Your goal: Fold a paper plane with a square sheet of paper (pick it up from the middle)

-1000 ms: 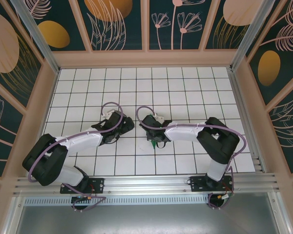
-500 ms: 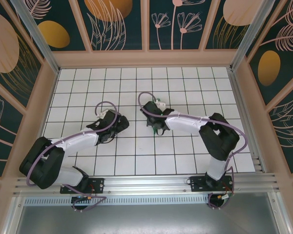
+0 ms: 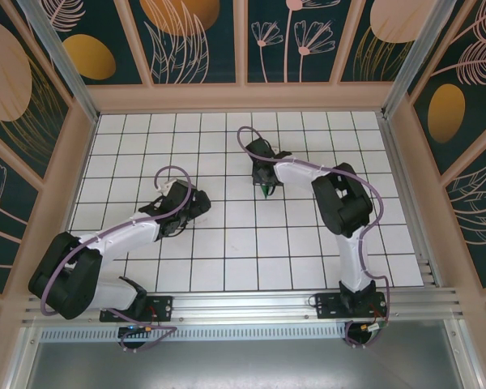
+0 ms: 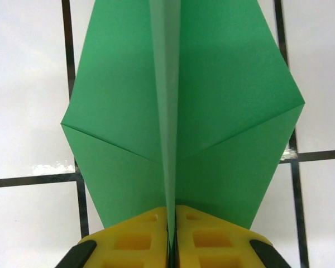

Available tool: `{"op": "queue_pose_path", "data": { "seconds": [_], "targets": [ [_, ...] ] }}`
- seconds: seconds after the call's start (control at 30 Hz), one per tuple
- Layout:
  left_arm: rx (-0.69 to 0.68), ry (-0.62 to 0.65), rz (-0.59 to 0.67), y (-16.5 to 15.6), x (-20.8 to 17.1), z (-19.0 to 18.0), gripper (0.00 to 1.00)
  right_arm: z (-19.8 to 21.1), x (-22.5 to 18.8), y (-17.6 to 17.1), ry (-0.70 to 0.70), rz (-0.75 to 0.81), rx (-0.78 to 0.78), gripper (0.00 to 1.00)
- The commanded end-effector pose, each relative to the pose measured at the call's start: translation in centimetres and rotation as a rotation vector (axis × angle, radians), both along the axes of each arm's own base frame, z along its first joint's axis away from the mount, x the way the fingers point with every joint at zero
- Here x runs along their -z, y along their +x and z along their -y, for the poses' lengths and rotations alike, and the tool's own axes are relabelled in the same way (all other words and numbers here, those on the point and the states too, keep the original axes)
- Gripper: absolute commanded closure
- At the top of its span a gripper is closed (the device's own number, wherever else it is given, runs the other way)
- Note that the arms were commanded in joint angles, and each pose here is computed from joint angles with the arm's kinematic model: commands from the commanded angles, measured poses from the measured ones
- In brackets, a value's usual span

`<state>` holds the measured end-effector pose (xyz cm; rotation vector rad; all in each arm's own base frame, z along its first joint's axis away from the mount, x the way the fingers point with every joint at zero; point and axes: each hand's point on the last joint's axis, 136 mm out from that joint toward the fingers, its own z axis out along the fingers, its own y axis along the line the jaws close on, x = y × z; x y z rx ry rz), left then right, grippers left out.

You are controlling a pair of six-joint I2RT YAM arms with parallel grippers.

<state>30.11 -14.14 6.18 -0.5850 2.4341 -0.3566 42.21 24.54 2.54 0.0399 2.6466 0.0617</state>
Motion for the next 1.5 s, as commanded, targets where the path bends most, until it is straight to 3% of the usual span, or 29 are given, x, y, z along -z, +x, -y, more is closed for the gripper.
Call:
{"op": "queue_pose_path", "data": {
  "seconds": [0.0,0.3,0.4,0.5,0.73,0.9,1.03,1.23,1.33,1.47],
  "targets": [
    [0.006,0.013,0.036,0.9,-1.2,0.0,0.01,-0.7,0.8,-0.4,0.004,-0.044,-0.041,0.86],
    [-0.008,0.021,0.035,1.0,-1.0,-0.2,0.01,0.6,4.2,-2.1,-0.024,-0.117,0.036,0.83],
    [-0.018,0.030,0.052,1.3,-1.5,-0.3,0.02,0.1,3.0,-1.7,-0.008,-0.103,0.042,0.81],
    [-0.031,0.064,0.078,2.1,-2.8,-0.6,0.02,-0.7,-1.2,0.0,0.028,-0.029,0.051,0.73],
    [-0.048,0.168,0.183,5.1,-7.4,-2.2,0.01,-0.1,-14.0,1.3,0.159,0.196,0.100,0.38],
    [-0.112,0.224,0.308,7.1,-11.6,-5.9,0.01,5.9,-19.3,0.8,0.119,0.373,0.183,0.19],
    [-0.202,0.351,0.401,6.9,-12.8,-10.2,0.01,14.7,-20.2,0.2,0.082,0.500,0.326,0.01],
    [-0.317,0.542,0.494,4.7,-12.2,-15.5,0.02,25.9,-15.9,-2.6,-0.087,0.613,0.506,0.01],
    [-0.372,0.605,0.500,3.7,-11.4,-17.7,0.01,28.3,-13.6,-3.8,-0.130,0.647,0.532,0.01],
    [-0.345,0.667,0.505,3.3,-9.8,-19.0,0.02,28.9,-11.6,-5.2,-0.165,0.720,0.498,0.01]
  ]
}}
